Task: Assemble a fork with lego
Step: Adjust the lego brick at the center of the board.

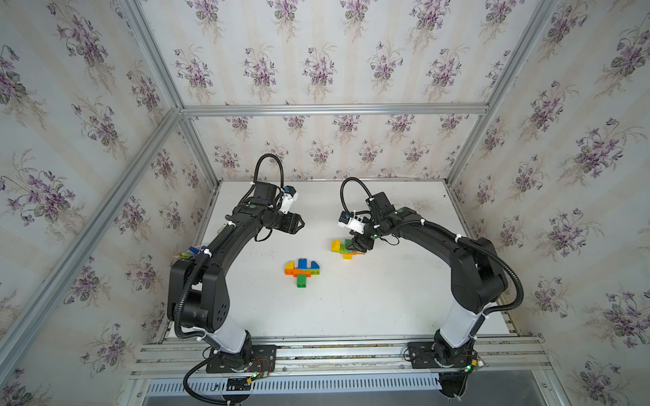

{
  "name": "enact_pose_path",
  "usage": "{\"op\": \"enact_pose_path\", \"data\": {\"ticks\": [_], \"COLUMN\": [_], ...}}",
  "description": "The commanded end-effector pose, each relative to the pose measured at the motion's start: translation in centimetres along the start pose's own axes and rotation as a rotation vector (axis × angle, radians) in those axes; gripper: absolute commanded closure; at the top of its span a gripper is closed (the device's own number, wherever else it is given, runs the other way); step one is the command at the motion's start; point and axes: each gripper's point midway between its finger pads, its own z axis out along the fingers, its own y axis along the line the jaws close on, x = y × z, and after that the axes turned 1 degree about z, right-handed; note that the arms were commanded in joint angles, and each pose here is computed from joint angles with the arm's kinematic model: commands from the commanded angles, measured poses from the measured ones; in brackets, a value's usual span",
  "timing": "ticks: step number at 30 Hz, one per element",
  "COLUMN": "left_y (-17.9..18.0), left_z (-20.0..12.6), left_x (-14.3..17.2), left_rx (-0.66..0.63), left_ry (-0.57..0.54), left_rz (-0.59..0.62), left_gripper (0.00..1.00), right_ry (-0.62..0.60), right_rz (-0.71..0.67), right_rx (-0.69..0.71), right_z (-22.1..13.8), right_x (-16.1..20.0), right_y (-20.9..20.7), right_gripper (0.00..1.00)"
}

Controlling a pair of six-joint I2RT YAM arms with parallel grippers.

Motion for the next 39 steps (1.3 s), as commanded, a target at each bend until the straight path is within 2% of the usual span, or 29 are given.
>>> {"op": "enact_pose_path", "data": {"ticks": [1,7,13,21,26,39], "left_y": [-0.2,0.0,0.6,0.9,0.9,1.7], "left_z": [0.2,0.8,1.0,1.2,1.2,0.6], "left_x": [-0.7,-0.4,0.0,0.2,0.4,0.0], "left_rx": [0.024,0.034,0.030,0.036,0.049,0.050], "left_ry": [-0.018,0.002,0.021,0.032,0.039,0.034], "left_rz": [-0.003,-0.001,-0.014,-0.030,-0.036,-0.057], "left_gripper": [0.33,0.37,0.40,0.41,0.41,0.41], "right_ry": [0.036,0.065,0.071,0.051,0.037,0.032], "right_rz": [-0.011,0.013,0.054,0.077,0.100,0.204], "right_rx": [-0.025,-0.053,-0.101,-0.148,-0.186,-0.350], "right_z": [0.6,1.5,2.4,2.3,1.5,0.3], "right_x": [0.7,1.1,1.1,0.5,0.2,0.5], "right_y": [0.2,-0.1,0.1,0.7,1.1,4.5], "right_gripper": [0.36,0.45,0.63,0.76,0.77,0.74]}}
